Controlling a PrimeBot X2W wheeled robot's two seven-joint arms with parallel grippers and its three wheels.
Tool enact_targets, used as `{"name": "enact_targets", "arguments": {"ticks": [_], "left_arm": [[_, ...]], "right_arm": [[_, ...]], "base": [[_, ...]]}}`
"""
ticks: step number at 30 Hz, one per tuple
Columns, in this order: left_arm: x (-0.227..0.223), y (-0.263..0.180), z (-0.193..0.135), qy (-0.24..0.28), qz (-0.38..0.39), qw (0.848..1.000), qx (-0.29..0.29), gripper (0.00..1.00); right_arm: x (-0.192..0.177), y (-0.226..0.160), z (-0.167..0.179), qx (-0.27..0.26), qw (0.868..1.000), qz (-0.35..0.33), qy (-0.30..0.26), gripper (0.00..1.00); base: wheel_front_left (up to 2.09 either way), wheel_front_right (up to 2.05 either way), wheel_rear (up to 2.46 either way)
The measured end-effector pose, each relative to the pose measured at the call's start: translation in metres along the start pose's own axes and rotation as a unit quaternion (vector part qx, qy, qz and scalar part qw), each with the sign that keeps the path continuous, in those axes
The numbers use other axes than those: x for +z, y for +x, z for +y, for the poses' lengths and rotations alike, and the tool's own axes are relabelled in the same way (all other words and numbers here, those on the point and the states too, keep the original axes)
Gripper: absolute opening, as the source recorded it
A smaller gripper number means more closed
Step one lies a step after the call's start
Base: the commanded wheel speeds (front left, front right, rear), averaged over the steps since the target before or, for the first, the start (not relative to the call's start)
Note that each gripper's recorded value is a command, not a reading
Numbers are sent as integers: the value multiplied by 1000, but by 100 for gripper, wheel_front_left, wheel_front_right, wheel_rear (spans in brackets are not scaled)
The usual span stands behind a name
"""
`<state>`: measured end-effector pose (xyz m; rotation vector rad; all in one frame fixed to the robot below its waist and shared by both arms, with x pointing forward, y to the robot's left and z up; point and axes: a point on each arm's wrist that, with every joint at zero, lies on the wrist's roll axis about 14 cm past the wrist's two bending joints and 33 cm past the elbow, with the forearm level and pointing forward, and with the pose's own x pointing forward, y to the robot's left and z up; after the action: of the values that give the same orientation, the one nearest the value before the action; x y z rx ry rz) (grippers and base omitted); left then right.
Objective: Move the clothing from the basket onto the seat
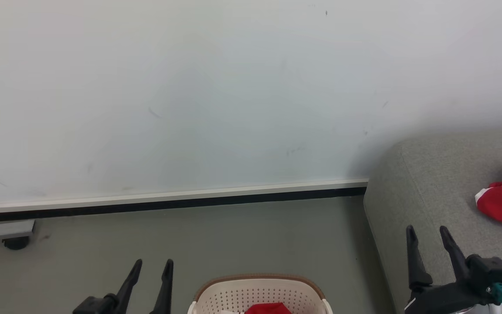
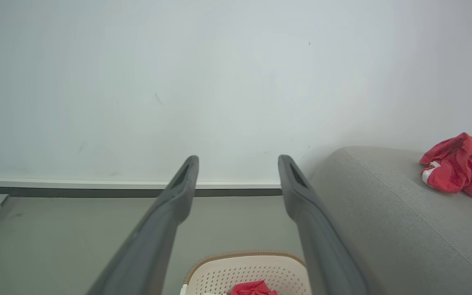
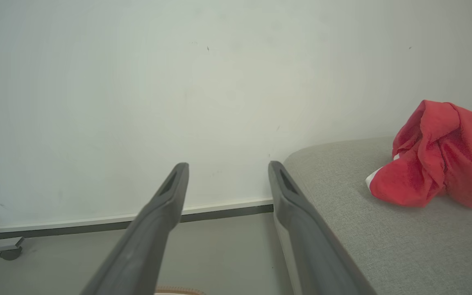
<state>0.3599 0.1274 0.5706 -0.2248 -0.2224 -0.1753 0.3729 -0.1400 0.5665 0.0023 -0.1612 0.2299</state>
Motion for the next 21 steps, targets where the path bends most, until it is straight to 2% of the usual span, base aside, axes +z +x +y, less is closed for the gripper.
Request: {"name": "enact_targets", "arguments": {"ticks": [10,21], "left_arm": [[10,-24,53,14,-14,997,79,100],[0,-51,70,23,3,995,95,100]], "right_arm": [[-24,-24,36,28,999,34,15,100],[-34,-33,33,20,999,49,11,100]], "base": [[0,0,0],[0,0,0]]}}
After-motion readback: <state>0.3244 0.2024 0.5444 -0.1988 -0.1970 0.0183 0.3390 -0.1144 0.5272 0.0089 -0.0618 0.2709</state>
